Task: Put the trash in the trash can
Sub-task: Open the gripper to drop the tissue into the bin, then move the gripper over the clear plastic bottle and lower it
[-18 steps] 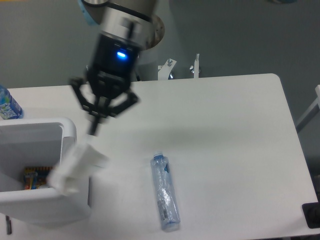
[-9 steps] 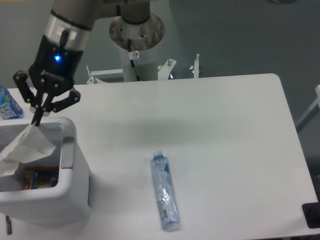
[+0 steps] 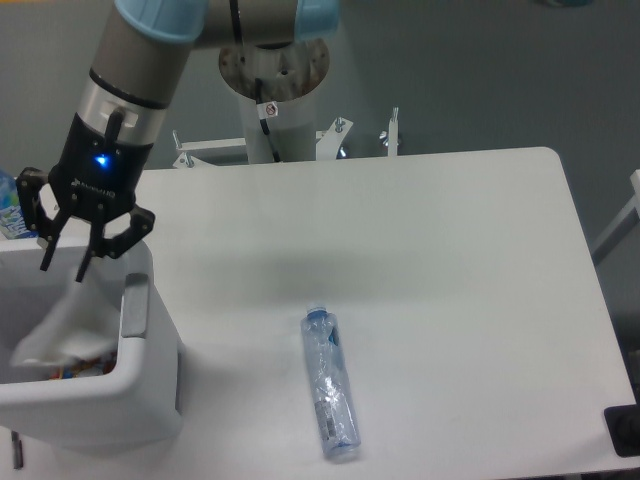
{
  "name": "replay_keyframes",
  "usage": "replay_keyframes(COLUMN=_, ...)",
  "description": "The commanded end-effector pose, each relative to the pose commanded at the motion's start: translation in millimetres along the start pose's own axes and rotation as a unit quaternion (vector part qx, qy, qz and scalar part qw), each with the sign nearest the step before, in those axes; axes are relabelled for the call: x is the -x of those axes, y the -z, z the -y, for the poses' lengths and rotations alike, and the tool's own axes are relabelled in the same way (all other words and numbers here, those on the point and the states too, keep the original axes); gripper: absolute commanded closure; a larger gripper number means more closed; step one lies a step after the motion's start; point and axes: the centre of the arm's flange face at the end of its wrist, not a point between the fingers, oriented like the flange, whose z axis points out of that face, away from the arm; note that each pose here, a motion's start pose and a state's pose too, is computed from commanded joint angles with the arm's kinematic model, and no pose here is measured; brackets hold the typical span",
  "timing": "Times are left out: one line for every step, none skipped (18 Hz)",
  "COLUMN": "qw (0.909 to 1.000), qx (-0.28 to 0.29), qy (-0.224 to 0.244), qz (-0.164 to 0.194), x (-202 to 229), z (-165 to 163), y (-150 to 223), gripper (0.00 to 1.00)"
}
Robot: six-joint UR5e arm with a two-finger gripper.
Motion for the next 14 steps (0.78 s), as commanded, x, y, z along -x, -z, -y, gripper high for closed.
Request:
replay_keyframes(qw=1.0000, qx=-0.004, qy=-0.002, qz=0.001, x=-1, z=4, y=3, gripper=0.04)
replay_keyframes(qw=1.0000, qx=-0.009, qy=0.000, qz=0.004, x=3, z=8, y=7, gripper=0.01)
replay_keyframes(qw=0.9999, qx=-0.012, qy=0.007, qz=0.009, x=15, z=11, y=9, gripper=0.01)
replay_keyframes(qw=0.9995, qx=-0.016, qy=0.021, qz=0.018, x=36, z=17, y=14, gripper=0.00)
replay_keyframes(qw=0.9988, qx=-0.020, qy=0.035, qz=0.027, x=58, z=21, y=17, gripper=0.00)
replay_keyframes(qw=0.9982, qx=-0.026, qy=0.042, qz=0.034, x=73, z=26, y=23, gripper=0.00)
replay_keyframes(qw=0.9974, qx=-0.031, qy=0.051, qz=0.041, x=88, z=32, y=27, gripper=0.00)
replay_keyframes(qw=0.9963, qx=-0.036, qy=0.061, qz=0.049, x=107, z=39, y=32, gripper=0.00)
replay_keyframes(qw=0.9951, qx=-0.040, qy=0.072, qz=0.056, x=126, z=44, y=34, gripper=0.00)
replay_keyframes(qw=0.9939, qx=-0.042, qy=0.080, qz=0.062, x=145, z=46, y=35, gripper=0.00)
replay_keyframes(qw=0.9929, qx=-0.043, qy=0.084, qz=0.072, x=161, z=48, y=36, gripper=0.00)
replay_keyframes(qw=0.9916, qx=-0.043, qy=0.085, qz=0.088, x=174, z=48, y=40, gripper=0.00)
replay_keyframes(qw=0.9906, qx=-0.034, qy=0.077, qz=0.108, x=185, z=45, y=38, gripper=0.00)
replay_keyframes(qw=0.9890, qx=-0.019, qy=0.065, qz=0.131, x=198, z=40, y=35, gripper=0.00)
